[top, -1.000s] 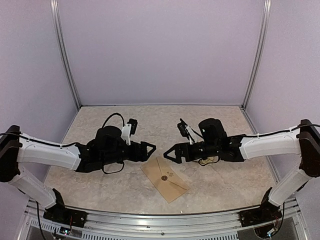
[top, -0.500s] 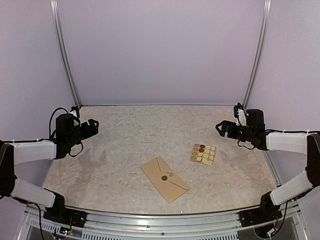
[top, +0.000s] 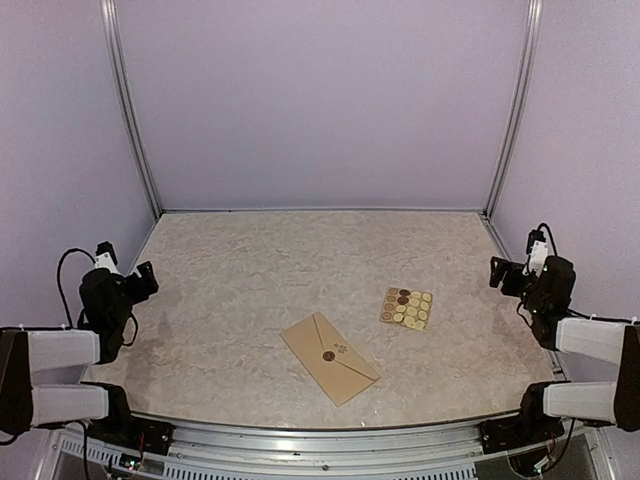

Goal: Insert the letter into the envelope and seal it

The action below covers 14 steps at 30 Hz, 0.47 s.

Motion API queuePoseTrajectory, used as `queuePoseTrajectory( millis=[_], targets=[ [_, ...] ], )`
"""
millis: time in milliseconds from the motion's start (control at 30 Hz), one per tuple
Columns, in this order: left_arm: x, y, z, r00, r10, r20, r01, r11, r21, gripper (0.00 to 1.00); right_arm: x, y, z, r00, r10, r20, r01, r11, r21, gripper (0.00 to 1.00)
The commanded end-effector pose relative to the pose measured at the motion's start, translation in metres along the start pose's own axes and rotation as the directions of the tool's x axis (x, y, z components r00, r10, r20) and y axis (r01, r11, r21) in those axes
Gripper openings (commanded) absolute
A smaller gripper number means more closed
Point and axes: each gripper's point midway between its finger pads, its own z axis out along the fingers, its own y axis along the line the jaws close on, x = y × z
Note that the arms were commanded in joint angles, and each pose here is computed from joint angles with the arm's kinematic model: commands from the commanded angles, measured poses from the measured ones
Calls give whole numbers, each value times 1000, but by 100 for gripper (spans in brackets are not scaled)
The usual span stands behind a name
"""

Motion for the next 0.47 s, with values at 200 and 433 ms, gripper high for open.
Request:
queuePoseTrajectory(
  millis=[200, 433],
  targets=[
    [-23, -2, 2, 995, 17, 95, -17, 1000, 6, 99, -26, -7, -1, 992, -40, 122, 35, 999, 42, 100],
    [-22, -4, 1, 995, 19, 102, -21, 1000, 15, 99, -25, -8, 0, 992, -40, 121, 35, 998, 42, 99]
  ],
)
